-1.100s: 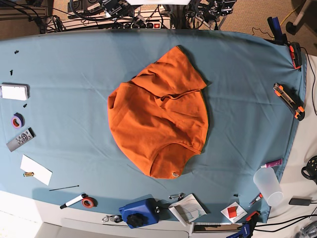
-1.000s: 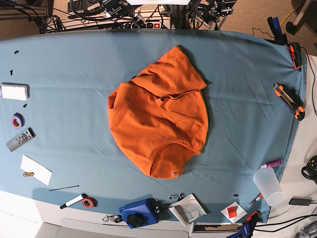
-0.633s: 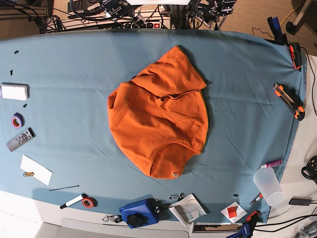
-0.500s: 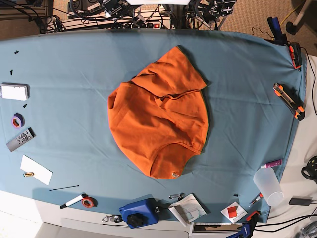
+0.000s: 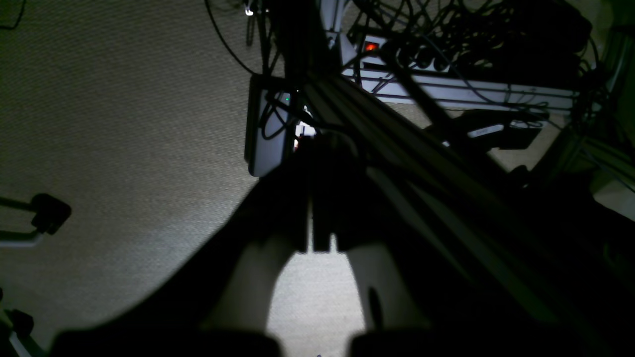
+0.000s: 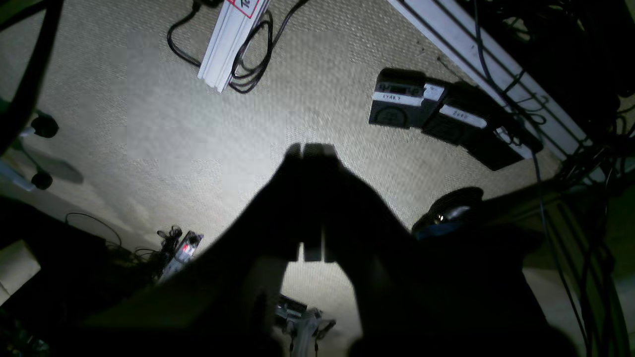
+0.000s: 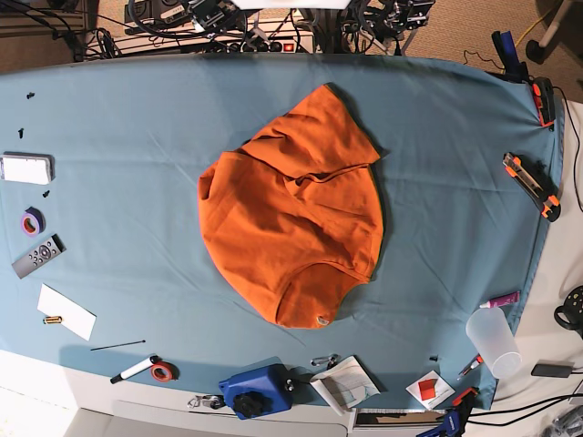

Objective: Layout the t-shirt on the table in an organized manner, then fold the t-shirt properly

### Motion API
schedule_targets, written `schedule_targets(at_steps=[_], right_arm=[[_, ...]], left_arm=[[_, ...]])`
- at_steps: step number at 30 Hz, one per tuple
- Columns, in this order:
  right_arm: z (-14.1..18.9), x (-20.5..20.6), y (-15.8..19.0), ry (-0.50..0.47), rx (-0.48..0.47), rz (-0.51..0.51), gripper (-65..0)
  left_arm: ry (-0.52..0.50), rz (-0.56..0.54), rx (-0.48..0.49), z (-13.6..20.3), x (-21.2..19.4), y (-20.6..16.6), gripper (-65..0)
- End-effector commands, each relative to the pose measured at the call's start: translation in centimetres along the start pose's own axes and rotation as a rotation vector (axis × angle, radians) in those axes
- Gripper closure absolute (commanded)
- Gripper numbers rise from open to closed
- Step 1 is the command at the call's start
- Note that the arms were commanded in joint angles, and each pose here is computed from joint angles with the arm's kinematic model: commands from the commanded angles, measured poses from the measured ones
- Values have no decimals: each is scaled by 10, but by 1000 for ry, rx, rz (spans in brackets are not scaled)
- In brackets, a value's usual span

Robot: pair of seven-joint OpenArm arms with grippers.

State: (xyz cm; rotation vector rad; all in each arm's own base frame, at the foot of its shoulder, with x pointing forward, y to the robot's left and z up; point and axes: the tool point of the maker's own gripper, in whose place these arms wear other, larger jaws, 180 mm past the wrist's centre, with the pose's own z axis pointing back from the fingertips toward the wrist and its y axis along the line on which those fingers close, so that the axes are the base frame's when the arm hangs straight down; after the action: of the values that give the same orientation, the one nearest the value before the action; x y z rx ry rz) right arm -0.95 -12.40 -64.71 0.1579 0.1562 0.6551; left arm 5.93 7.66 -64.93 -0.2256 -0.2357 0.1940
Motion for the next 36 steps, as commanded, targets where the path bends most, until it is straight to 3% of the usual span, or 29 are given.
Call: schedule_targets(at_steps=[1,8,12,17,23,27,32,36], right_arm=[[1,-2,0,6,6,1,0],[1,-10,-2,33,4,-2,0],[4,-27,-16,70,-16,-15,0],[20,-46,-42,50,-50,-75,0],[51,-70,-55,17,-73,-78,0],[75,-84,-52,-9,-81,-22,0],[103,-92,-37,-40,-81,59,0],[128,-92,-23,-55,-72,27,0]], left_arm=[[-12,-6,-12,0,3,-3,0],[6,-25,-3,2,-6,3,0],[11,-46,33,10,-16,26,0],[-1,-75,86,29,-29,62,0],[-41,-131,48,63,-41,82,0],[-87,-202,22,94,-40,84,0],[-72,-247,24,133,-39,78,0],[-29,-248,16,164,-38,66,0]])
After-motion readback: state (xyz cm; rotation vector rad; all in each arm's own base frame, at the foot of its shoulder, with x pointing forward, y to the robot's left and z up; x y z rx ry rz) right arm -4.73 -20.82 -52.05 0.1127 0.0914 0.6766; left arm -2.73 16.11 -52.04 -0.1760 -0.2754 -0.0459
